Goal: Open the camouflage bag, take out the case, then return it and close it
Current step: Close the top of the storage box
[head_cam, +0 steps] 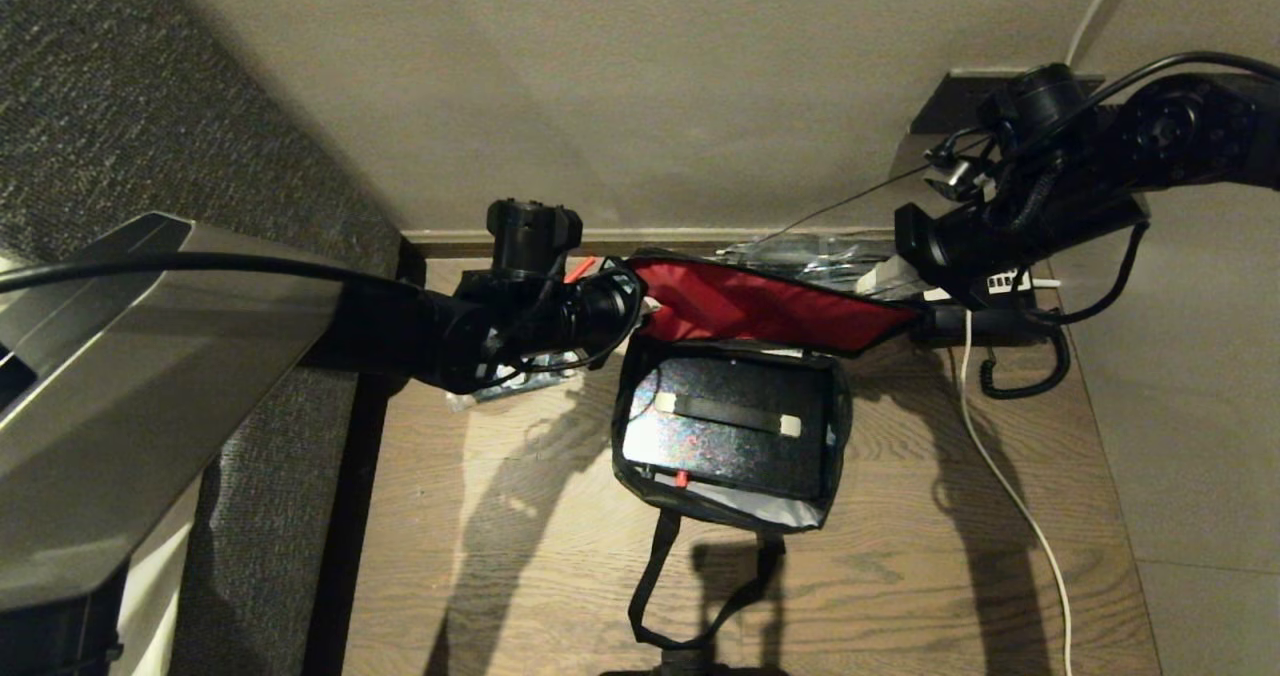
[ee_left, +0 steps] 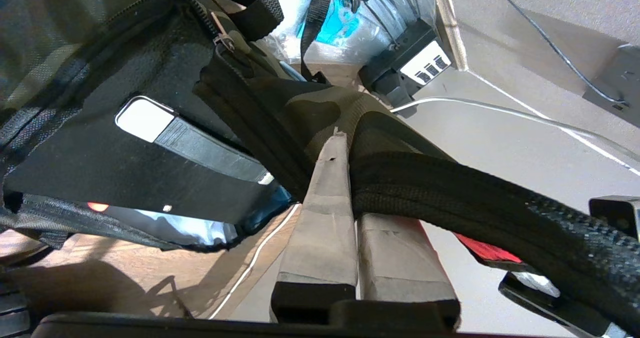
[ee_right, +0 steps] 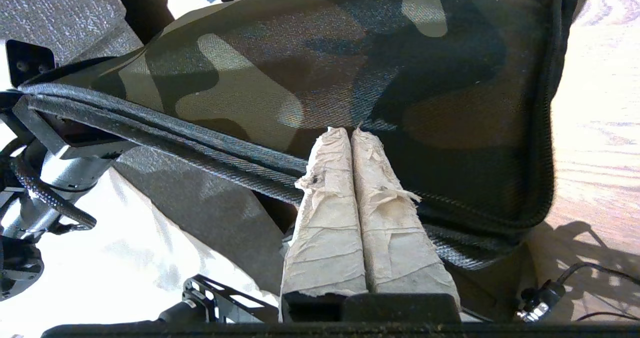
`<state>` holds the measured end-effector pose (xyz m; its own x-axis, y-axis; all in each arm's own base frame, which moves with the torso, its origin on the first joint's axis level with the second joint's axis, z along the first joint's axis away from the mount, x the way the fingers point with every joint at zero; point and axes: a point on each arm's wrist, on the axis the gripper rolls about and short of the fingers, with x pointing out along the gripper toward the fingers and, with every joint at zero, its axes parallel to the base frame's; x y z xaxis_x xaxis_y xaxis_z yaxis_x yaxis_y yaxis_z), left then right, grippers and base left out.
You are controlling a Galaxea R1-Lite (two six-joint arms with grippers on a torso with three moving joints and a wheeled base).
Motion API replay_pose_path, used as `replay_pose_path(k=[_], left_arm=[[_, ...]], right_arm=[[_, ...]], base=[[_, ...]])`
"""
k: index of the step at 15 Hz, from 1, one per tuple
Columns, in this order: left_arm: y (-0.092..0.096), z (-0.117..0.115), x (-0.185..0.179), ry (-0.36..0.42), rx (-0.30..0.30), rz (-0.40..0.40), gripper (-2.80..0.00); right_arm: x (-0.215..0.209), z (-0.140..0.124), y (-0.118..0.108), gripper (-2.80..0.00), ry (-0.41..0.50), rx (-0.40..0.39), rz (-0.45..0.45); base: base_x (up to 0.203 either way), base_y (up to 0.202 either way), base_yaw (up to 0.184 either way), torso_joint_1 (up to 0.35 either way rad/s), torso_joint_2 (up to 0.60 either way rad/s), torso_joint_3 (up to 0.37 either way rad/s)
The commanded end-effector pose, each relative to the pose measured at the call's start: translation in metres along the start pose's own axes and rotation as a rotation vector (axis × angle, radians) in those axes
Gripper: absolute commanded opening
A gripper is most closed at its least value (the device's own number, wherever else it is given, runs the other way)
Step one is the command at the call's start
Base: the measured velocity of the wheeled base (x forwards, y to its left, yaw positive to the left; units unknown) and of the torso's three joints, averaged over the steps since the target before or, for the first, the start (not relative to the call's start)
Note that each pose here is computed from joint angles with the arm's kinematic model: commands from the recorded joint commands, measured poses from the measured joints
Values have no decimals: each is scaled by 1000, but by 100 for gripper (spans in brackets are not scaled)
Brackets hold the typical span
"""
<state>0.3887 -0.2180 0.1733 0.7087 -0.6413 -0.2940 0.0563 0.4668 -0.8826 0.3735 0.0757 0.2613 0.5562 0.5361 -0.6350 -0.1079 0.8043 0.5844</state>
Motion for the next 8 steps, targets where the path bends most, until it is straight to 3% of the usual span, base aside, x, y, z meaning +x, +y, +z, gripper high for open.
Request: replay_pose_path(k=[1,2,8], left_arm=[[-1,0,1,0,-3,-5,-280],[0,0,1,2,-2,-4,0],[-2,0,0,-3,-5,-4,0]], right_arm=[[2,0,-1,-280,5,5,0],[2,0,-1,-280,5,5,0],[2,0,-1,-280,5,-2,-1]], base=[[0,0,0,0,0,0],[0,0,0,0,0,0],[0,0,0,0,0,0]])
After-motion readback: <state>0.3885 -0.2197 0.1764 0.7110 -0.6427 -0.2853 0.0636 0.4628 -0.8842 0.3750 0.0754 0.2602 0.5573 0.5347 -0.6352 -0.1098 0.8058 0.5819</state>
